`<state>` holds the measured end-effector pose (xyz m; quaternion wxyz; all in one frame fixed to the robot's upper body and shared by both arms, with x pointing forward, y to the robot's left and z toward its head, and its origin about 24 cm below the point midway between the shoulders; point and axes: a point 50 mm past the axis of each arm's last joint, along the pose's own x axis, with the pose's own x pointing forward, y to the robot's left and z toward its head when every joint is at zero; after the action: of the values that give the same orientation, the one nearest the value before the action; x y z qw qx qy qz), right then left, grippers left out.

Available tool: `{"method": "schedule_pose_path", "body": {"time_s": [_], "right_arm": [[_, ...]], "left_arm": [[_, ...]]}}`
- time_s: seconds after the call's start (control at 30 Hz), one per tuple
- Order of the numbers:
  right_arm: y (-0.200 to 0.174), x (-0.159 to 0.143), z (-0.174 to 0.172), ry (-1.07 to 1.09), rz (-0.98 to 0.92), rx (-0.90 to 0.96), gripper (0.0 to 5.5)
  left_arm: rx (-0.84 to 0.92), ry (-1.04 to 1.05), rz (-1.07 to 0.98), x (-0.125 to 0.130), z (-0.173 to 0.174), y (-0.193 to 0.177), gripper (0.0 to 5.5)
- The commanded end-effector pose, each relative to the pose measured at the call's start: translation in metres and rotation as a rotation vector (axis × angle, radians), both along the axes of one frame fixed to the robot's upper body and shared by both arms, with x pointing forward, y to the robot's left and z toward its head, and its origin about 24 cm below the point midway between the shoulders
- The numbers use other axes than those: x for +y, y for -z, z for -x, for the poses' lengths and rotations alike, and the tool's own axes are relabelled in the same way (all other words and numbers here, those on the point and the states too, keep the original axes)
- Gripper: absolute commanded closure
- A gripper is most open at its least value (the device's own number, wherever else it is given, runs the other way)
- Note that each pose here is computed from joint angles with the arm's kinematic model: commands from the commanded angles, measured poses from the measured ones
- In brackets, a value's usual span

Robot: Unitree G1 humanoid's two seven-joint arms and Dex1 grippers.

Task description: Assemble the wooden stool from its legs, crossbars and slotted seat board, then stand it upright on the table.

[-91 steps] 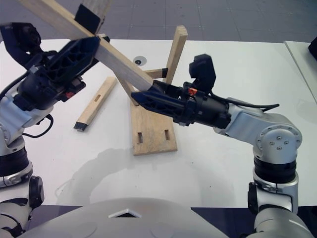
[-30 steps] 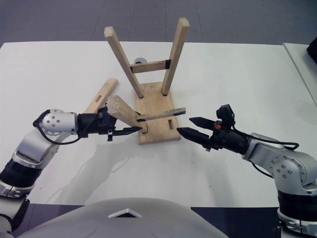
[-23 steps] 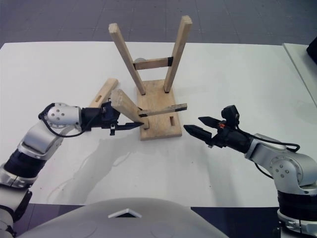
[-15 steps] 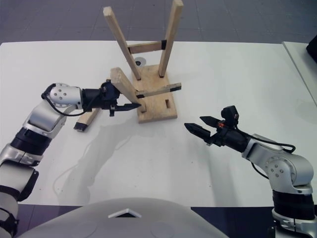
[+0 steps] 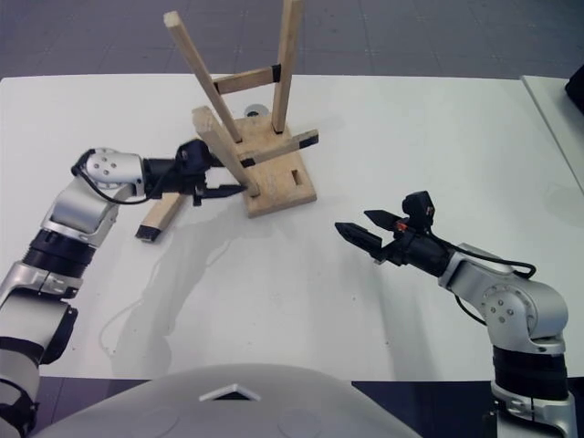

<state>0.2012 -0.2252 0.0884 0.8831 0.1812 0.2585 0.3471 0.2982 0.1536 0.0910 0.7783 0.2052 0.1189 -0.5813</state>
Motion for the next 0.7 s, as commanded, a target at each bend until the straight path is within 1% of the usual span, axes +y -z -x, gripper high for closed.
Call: {"method": "schedule_pose_path", "body": {"time_s": [0.03, 0.1, 0.2, 0.27, 0.37, 0.43, 0.5, 0.57, 0.7], "right_arm": [[-0.001, 0.004, -0.001, -0.013, 0.01, -0.005, 0.1], [-0.001, 0.005, -0.001, -0.014, 0.009, -0.005, 0.1], [0.0, 0.006, -0.001, -0.016, 0.007, -0.006, 0.1], [0.0, 0.006, 0.0, -0.016, 0.007, -0.005, 0.1], [0.001, 0.007, 0.002, -0.009, 0.005, -0.005, 0.1], [0.002, 0.008, 0.004, -0.005, 0.004, -0.005, 0.1], [0.001, 0.009, 0.004, -0.003, 0.003, -0.007, 0.1], [0.0, 0.011, 0.004, -0.001, 0.001, -0.015, 0.1], [-0.003, 0.016, 0.005, -0.004, -0.009, -0.028, 0.1]], "left_arm": [[-0.026, -0.02, 0.026, 0.0, -0.001, -0.007, 2.18], [-0.036, -0.043, 0.034, 0.005, 0.0, -0.01, 1.83], [-0.055, -0.097, 0.041, 0.023, 0.01, -0.019, 1.42], [-0.06, -0.149, 0.058, 0.038, 0.02, -0.028, 1.01], [-0.11, -0.312, 0.059, 0.065, 0.026, -0.045, 0.57], [-0.141, -0.433, 0.071, 0.078, 0.028, -0.05, 0.21], [-0.145, -0.58, 0.09, 0.085, 0.034, -0.044, 0.14], [-0.123, -0.72, 0.109, 0.091, 0.044, -0.032, 0.14], [-0.012, -0.854, 0.093, 0.091, 0.07, 0.001, 0.14]]}}
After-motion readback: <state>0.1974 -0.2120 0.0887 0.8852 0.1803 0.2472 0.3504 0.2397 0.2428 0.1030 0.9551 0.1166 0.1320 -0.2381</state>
